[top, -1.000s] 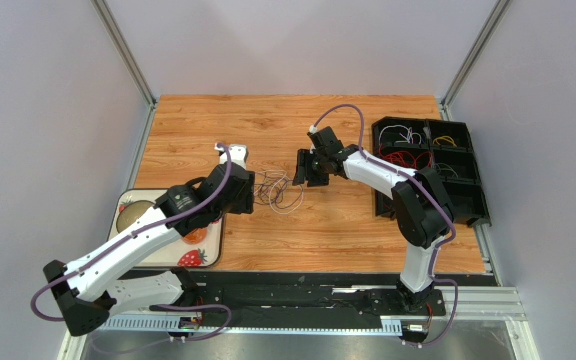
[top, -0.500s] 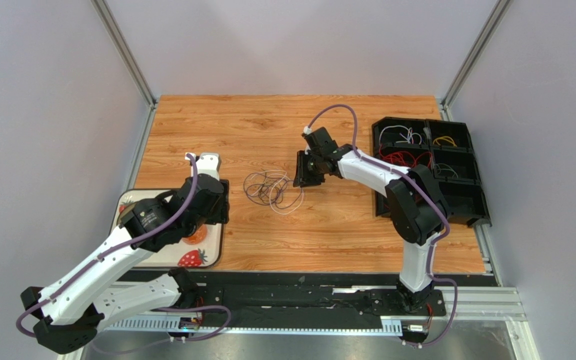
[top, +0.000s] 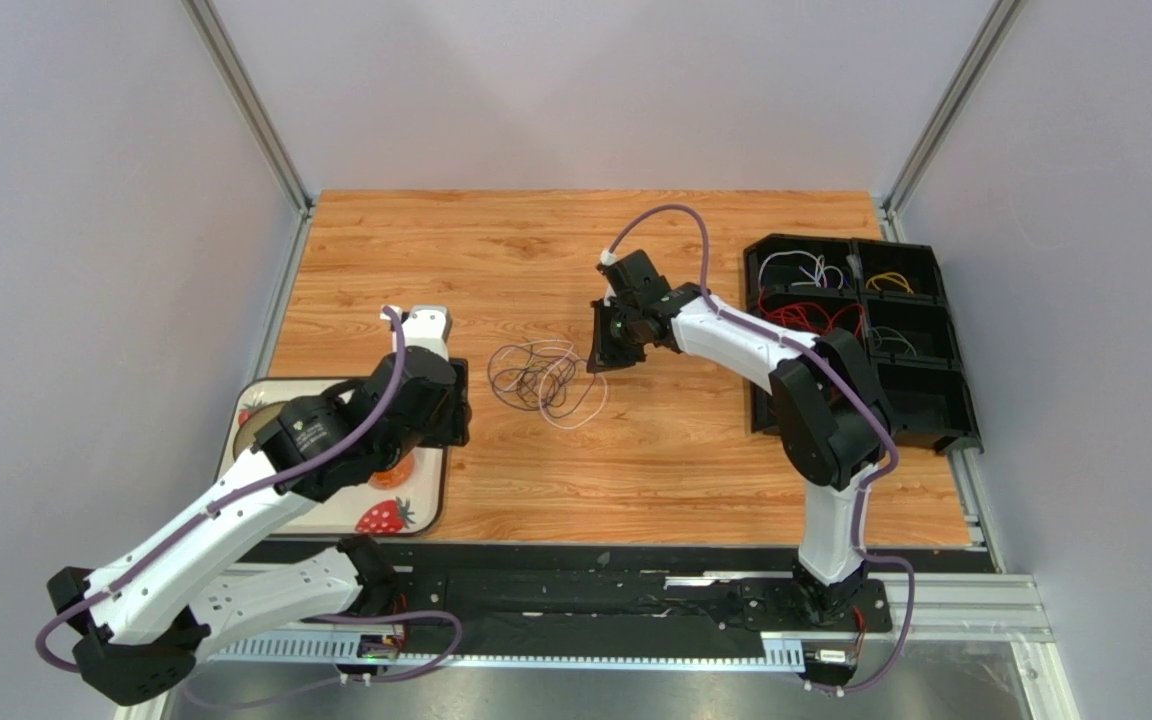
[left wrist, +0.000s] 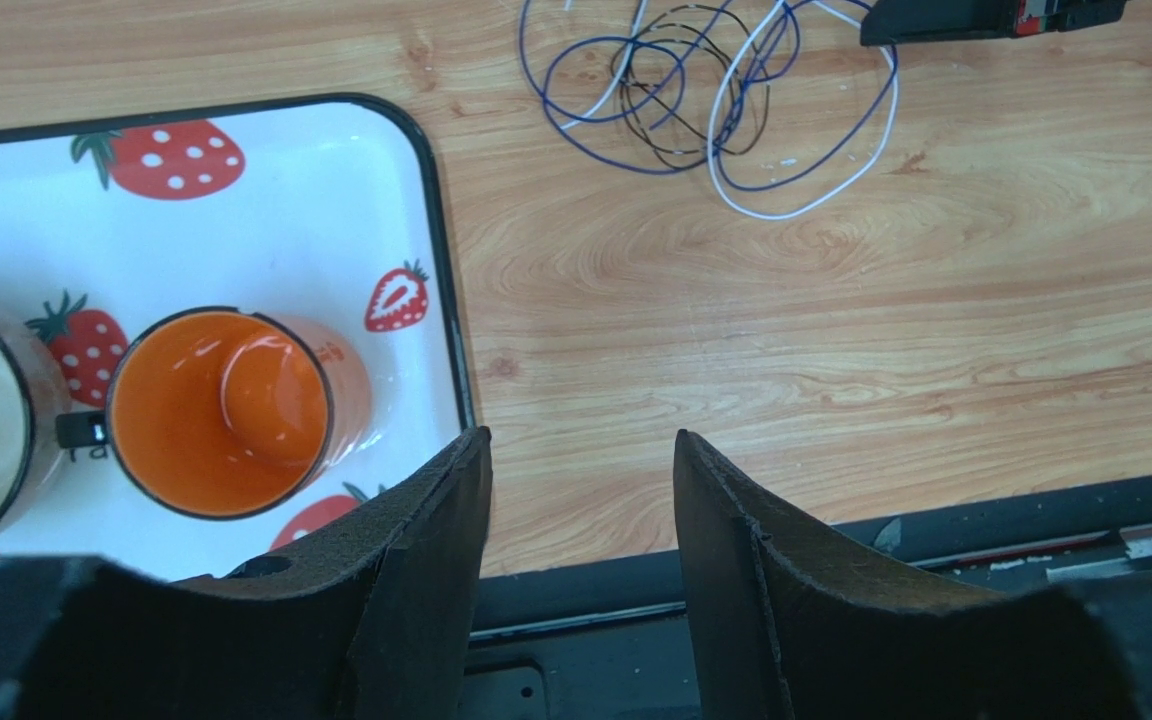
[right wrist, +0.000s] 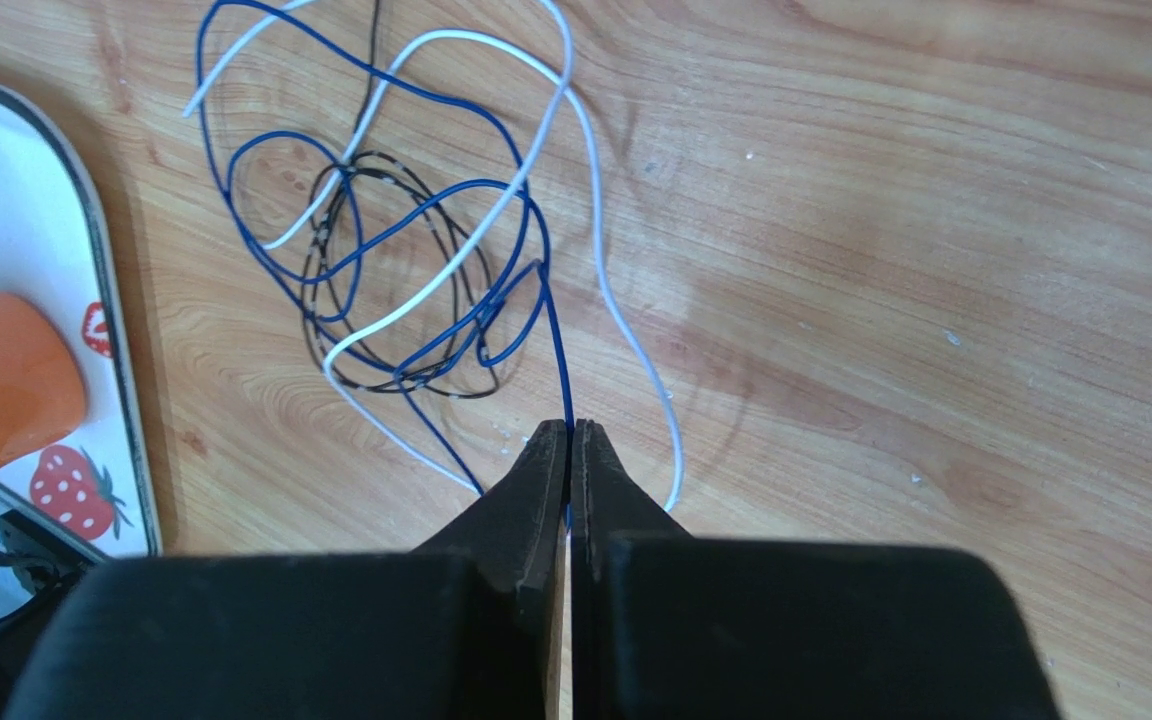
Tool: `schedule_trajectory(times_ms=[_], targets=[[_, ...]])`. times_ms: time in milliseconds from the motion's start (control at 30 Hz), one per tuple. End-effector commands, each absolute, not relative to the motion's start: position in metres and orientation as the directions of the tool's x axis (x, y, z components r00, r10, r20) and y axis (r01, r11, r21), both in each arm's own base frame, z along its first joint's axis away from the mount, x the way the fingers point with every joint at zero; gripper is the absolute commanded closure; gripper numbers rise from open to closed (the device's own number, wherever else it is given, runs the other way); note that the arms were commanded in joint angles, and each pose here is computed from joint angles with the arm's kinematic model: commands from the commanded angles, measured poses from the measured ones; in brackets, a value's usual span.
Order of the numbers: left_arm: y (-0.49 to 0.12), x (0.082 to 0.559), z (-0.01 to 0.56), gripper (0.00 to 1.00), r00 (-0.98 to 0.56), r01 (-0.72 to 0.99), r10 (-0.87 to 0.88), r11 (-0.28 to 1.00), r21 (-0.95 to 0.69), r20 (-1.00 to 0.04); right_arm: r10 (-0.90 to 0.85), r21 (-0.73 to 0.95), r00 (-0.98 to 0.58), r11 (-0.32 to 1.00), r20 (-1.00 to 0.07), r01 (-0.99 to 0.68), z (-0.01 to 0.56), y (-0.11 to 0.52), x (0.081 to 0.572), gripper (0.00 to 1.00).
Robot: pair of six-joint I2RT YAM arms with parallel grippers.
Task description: Untangle the cables
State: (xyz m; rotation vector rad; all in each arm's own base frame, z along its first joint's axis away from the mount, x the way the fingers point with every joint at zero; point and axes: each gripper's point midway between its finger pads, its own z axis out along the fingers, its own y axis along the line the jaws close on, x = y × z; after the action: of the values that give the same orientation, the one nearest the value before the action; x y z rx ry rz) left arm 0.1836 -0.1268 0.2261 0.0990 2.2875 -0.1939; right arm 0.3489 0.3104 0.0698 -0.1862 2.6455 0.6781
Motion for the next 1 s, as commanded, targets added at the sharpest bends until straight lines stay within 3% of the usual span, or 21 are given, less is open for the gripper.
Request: schedule_trajectory(times_ms=[0,267,967], targets=[[-0.16,0.202,0.225,0.43,-0.648,0.155,-0.045,0.97,-0.189,-0.76,-0.051,0.474,-0.851,0.812,-0.522,-0.339,0.146,0.33,0.346,1.0],[-0.212,0.236,0.205,0.43,-0.661,0.188,-0.034,0.96,-0.209,-0.75,-0.054,0.495,-0.747,0.717,-0.663,-0.491,0.256,0.327,0.316,1.0],[-0.285,0.273,0.156,0.44,-0.72,0.211,-0.056,0.932,-0.295,-0.691,0.153,0.491,-0.501,0.564,-0.852,-0.664,0.451,0.286,0.255,1.0]])
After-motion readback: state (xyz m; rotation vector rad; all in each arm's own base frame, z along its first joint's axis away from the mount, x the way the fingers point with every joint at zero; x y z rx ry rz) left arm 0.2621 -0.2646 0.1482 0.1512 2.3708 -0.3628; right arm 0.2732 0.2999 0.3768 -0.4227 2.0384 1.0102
